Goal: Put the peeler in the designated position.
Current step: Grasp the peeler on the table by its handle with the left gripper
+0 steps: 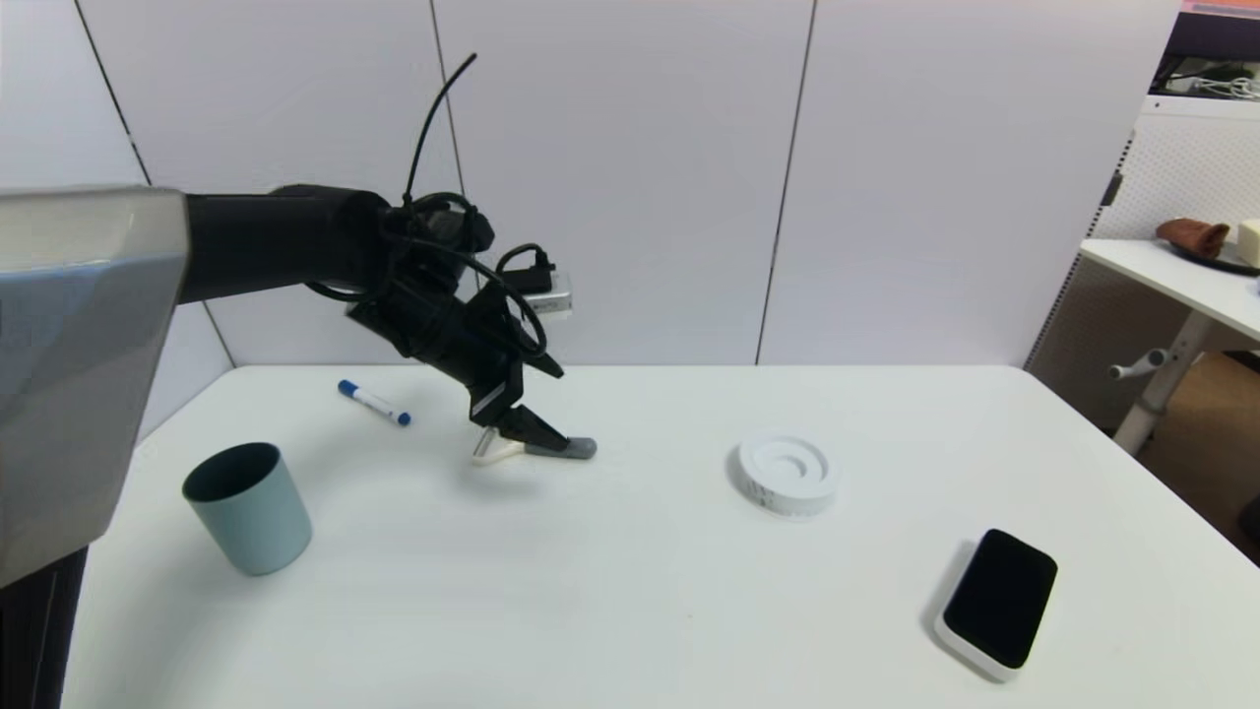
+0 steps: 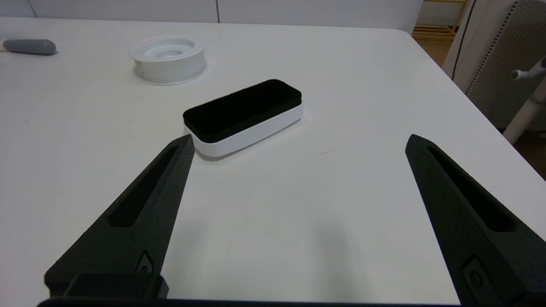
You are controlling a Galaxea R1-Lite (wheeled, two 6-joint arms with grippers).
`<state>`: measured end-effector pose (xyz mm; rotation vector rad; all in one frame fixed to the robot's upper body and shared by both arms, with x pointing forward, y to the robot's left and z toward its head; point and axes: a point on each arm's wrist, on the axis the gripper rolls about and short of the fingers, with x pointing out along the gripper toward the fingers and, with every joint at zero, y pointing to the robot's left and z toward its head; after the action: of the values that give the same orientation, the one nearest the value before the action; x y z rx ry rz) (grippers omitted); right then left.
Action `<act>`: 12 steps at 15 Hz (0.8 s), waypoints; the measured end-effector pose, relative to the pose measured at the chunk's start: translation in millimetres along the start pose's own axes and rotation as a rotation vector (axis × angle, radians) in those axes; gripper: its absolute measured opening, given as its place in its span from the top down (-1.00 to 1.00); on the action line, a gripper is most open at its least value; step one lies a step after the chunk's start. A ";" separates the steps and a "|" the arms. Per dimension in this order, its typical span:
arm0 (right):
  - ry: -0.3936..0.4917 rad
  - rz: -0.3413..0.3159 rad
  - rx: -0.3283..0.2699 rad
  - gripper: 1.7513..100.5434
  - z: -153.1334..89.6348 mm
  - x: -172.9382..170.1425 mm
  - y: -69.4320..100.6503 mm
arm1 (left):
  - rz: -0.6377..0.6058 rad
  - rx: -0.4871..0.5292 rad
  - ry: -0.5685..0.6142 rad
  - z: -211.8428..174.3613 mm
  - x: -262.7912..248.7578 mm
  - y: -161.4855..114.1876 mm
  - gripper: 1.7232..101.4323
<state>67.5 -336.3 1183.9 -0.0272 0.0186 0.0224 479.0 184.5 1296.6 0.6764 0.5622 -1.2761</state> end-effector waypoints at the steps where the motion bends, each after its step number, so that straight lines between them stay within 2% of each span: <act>1: 0.000 0.000 0.000 -0.95 0.0 0.0 0.0 | -0.016 -0.009 -0.020 -5.6 6.9 4.5 -0.93; 6: 0.000 0.000 0.000 -0.95 0.0 0.0 0.0 | 0.009 -0.005 -0.089 -31.3 31.1 30.5 -0.93; 12: 0.000 0.000 0.000 -0.95 0.0 0.0 0.0 | -0.041 -0.048 -0.118 -56.6 47.4 40.0 -0.93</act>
<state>67.5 -336.3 1183.8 -0.0272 0.0188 0.0224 527.4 200.0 1229.7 0.5486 0.5105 -1.3271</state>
